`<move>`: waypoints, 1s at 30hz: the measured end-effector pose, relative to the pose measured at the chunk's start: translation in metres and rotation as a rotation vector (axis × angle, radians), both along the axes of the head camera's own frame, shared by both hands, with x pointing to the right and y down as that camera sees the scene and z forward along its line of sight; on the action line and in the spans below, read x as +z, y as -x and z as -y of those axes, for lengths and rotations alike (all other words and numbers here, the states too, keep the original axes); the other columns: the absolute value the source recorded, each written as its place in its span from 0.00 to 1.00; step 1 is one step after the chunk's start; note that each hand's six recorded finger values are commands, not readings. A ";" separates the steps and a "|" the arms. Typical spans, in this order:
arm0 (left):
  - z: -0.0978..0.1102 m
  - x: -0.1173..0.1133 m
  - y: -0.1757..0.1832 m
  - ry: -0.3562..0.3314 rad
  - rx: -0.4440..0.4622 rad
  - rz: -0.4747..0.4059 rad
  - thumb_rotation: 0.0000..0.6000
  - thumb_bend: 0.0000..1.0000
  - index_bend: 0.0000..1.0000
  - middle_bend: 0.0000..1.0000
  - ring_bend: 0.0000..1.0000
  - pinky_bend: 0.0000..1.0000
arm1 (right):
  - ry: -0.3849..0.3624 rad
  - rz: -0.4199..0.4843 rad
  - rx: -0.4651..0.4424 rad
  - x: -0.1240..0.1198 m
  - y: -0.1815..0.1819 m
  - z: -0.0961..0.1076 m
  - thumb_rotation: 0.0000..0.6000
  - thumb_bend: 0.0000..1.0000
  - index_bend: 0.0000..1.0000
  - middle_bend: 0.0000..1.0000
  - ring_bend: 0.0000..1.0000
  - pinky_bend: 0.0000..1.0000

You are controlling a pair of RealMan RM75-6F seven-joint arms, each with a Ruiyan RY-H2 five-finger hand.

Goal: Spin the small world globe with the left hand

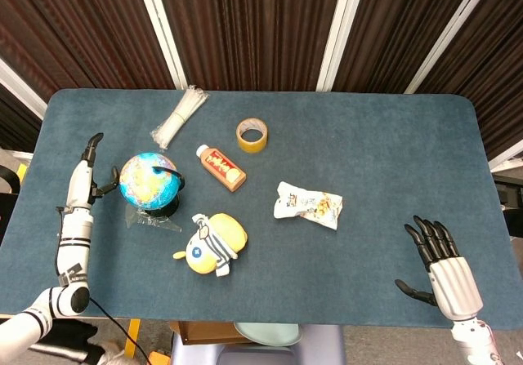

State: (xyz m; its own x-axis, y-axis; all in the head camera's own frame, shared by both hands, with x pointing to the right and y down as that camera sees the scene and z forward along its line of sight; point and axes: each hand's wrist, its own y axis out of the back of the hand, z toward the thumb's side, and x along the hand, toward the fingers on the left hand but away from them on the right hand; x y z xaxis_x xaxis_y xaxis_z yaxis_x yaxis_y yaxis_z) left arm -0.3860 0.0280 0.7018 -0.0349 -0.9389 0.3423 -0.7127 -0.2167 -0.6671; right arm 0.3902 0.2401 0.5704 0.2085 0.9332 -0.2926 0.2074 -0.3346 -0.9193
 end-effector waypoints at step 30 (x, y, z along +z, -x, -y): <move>-0.054 -0.074 -0.033 -0.095 0.129 -0.261 1.00 0.33 0.00 0.00 0.00 0.00 | 0.034 0.031 -0.034 0.002 0.009 -0.005 1.00 0.13 0.00 0.00 0.00 0.00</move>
